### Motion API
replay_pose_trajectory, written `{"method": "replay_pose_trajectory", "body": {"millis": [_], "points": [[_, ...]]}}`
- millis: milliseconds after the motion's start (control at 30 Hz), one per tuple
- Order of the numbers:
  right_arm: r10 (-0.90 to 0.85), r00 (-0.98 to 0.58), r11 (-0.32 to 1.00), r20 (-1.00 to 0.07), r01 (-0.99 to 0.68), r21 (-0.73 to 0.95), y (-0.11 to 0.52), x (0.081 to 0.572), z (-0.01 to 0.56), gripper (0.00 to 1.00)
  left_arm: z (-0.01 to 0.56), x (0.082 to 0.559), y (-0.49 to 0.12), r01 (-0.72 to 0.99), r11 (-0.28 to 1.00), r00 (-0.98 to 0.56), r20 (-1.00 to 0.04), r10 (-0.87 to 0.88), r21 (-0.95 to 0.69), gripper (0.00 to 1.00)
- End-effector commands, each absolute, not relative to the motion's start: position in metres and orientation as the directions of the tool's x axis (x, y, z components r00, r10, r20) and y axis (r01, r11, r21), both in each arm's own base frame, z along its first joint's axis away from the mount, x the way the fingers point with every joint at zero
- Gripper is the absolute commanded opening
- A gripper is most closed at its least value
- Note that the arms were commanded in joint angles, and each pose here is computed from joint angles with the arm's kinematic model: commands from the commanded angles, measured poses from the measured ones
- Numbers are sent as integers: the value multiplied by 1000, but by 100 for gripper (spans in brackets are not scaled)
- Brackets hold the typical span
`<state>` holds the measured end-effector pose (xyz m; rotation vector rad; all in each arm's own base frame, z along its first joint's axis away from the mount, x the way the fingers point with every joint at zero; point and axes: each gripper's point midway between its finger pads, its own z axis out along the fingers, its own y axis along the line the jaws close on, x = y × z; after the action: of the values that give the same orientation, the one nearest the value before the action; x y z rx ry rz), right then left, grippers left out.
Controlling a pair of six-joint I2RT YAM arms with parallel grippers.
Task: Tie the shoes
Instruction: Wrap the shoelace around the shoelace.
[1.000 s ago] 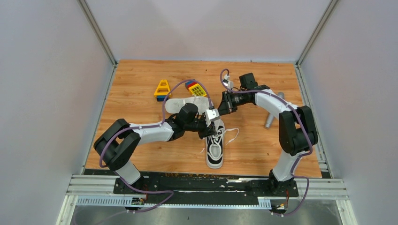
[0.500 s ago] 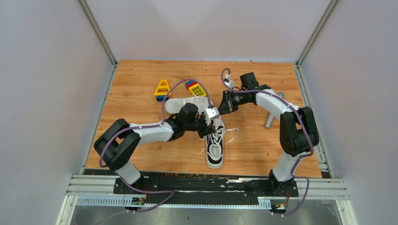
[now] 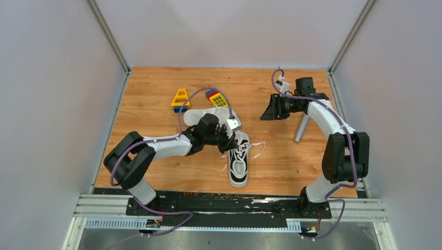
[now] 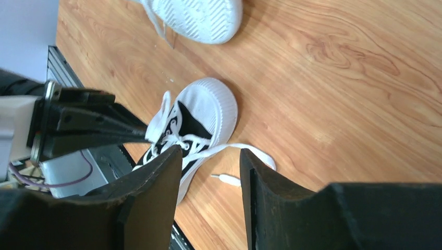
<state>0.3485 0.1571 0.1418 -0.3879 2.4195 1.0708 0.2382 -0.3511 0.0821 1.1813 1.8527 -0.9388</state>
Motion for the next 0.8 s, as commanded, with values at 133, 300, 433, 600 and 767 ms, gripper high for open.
{"method": "replay_pose_trajectory", "body": {"millis": [133,300,433,600,767], "points": [[-178,-798,564,-575,-562,605,189,311,161,56,119,242,-361,960,231,-230,-913,336,-157,0],[-197,-830,640,-522,-512,573,184,324,128,55,121,243,-363,967,216,-204,-919,337,-136,0],[-256,-832,743,-492,-495,451,159,324,98,48,121,246,-360,955,258,-229,-914,336,-145,0],[-362,-832,792,-421,-513,332,133,308,69,44,120,246,-354,950,278,-233,-911,339,-140,0],[-369,-863,845,-345,-467,263,129,288,46,47,120,247,-354,947,288,-237,-912,335,-140,0]]}}
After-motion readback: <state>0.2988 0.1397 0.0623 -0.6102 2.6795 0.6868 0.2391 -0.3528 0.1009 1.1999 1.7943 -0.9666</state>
